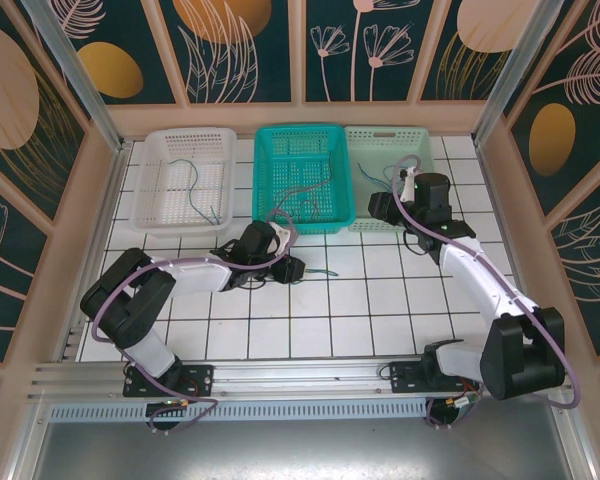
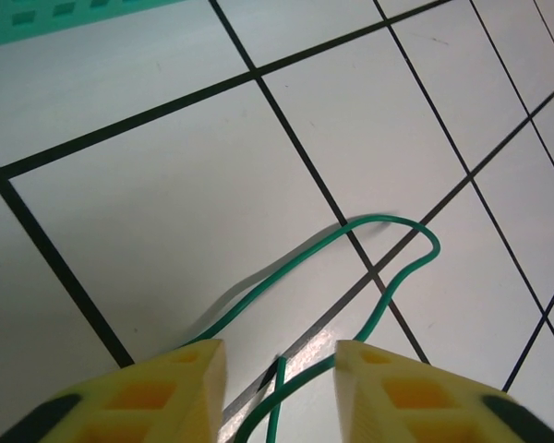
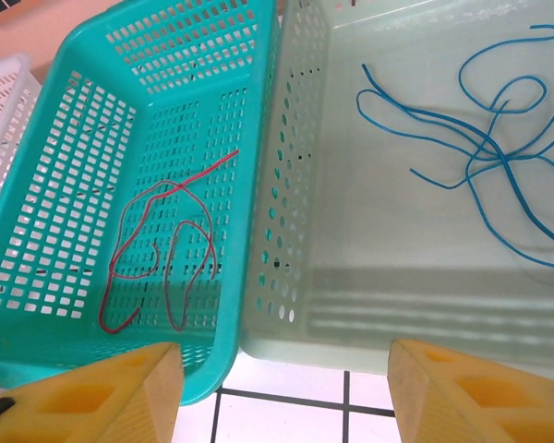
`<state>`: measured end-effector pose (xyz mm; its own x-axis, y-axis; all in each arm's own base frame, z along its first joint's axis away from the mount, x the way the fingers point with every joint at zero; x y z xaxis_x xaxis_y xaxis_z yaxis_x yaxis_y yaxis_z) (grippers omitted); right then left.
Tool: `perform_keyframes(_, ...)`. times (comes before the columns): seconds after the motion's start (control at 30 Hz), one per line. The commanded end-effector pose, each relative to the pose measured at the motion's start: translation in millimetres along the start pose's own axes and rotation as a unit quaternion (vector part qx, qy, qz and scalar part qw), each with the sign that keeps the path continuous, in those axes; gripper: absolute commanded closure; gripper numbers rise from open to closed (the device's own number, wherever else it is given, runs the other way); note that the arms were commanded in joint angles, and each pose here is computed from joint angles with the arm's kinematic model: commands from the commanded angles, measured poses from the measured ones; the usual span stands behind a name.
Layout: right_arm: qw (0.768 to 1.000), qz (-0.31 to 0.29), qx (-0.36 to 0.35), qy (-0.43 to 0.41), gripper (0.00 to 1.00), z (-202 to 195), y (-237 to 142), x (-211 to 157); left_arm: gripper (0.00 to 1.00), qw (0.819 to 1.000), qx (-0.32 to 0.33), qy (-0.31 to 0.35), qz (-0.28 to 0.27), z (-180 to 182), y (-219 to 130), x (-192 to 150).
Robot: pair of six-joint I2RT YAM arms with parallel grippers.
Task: Untangle the cables
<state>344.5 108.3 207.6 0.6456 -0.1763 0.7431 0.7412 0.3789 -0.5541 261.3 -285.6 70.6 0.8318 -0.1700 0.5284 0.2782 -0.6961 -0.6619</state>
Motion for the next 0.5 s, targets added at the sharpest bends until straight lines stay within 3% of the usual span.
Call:
perform_keyframes(0.0,1.0,-0.028,0.0,-0.014,0.39,3.5,-9.2,12.2,0.65,1.0,-0.019,0.007,0.009,-6.9,4.6,0.8)
perform_keyframes(0.37,0.999,-0.029,-0.011,-0.015,0.37,-1.8,-10.7,10.5,0.6,0.999,-0.028,0.004,0.021,-7.5,-0.3,-11.9)
perform_keyframes(0.47,0.999,-0.03,-0.011,-0.014,0.37,-2.1,-10.9,10.6,0.67,0.999,-0.034,0.003,0.022,-8.6,0.5,-12.6)
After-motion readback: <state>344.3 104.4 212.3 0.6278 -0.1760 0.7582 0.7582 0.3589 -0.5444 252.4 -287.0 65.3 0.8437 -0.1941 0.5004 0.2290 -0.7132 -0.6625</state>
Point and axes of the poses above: each hand's point on the last joint's axis, 136 mm out from that joint toward the fingers, its own y axis out along the fingers, its own z axis along the line the jaws close on, x = y × z, the point moved 3 cm from there along -y, back along the fingers, and after that the axes turned 2 degrees about -y, right-handed, at the moved point
